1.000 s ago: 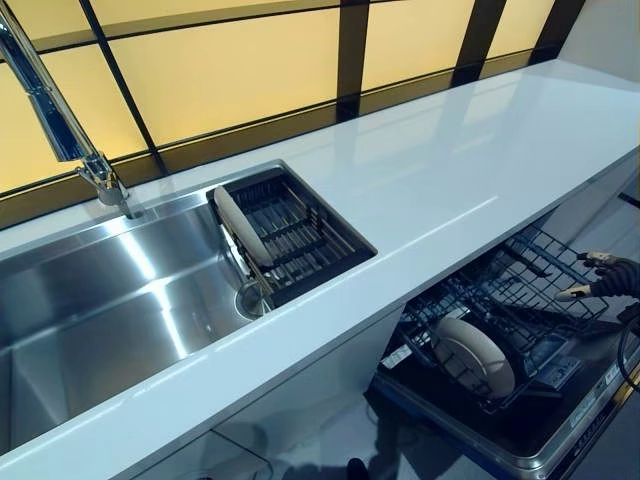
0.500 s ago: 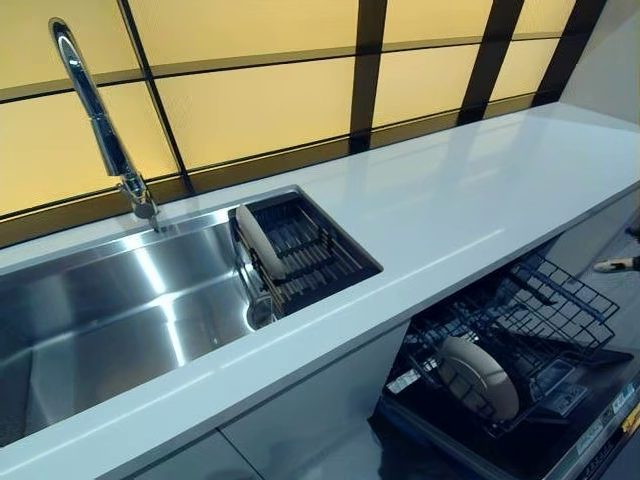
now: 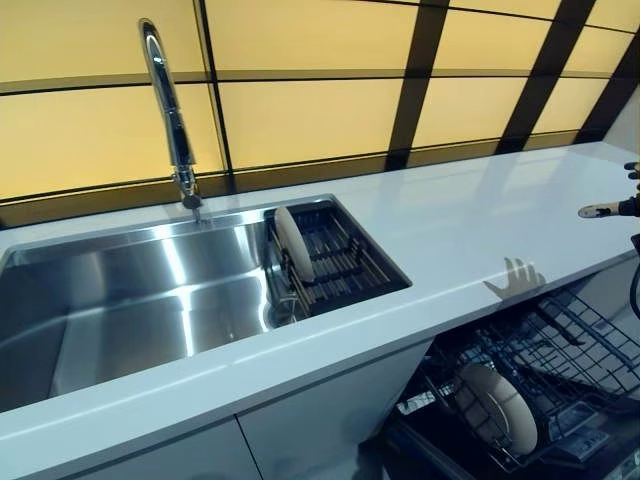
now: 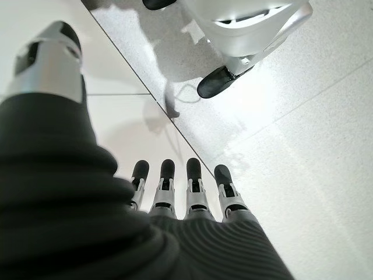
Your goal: Take plates into dishwasher
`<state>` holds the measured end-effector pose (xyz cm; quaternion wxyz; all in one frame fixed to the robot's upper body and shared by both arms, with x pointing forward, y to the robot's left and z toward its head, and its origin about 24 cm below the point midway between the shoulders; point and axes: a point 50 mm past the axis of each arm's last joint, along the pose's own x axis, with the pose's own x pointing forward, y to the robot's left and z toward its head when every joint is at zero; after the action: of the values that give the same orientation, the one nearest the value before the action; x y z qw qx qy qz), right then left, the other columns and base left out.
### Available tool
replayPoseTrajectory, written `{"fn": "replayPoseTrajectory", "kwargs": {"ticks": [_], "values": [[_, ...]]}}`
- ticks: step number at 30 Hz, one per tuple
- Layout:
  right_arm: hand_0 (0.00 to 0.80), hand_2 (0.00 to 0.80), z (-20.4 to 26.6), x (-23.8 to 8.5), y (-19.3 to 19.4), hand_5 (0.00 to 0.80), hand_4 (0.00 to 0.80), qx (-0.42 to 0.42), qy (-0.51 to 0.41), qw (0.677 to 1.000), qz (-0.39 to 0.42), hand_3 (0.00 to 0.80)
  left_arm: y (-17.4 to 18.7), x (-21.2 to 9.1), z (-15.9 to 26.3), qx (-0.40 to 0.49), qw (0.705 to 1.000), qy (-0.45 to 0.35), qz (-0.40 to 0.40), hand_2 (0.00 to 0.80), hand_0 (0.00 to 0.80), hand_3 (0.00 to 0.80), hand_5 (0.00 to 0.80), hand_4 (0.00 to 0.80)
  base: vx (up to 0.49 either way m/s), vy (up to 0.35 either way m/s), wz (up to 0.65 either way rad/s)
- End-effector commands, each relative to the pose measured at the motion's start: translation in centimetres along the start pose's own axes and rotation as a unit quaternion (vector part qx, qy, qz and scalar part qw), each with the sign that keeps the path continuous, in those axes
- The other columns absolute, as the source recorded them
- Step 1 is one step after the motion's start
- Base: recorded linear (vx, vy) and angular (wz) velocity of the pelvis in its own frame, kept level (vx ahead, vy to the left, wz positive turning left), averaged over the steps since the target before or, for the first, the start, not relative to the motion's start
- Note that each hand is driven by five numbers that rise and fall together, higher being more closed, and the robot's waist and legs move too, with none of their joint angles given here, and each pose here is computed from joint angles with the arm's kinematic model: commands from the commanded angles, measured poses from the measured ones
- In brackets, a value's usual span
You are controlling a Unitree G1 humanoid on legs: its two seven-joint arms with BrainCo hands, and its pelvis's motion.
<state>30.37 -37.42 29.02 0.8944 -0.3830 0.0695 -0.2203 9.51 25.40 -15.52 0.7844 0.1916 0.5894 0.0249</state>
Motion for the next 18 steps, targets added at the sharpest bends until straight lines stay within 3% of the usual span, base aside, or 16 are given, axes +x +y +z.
{"fn": "replayPoseTrajectory", "kwargs": {"ticks": [1,18], "values": [[0.000,0.000,3.4,0.5,-0.4,0.000,0.000,0.035,-0.065,0.997,-0.018,0.000,2.9,0.0,0.2,0.013,0.999,0.007,0.041,0.000,0.000,0.000,0.000,0.000,-0.009,-0.003,0.08],[0.000,0.000,7.2,0.9,8.7,0.000,0.000,0.081,-0.101,0.987,0.090,0.000,1.7,0.2,1.5,0.035,0.999,-0.005,0.029,0.000,0.000,0.000,0.000,0.000,0.000,-0.004,0.09]]}}
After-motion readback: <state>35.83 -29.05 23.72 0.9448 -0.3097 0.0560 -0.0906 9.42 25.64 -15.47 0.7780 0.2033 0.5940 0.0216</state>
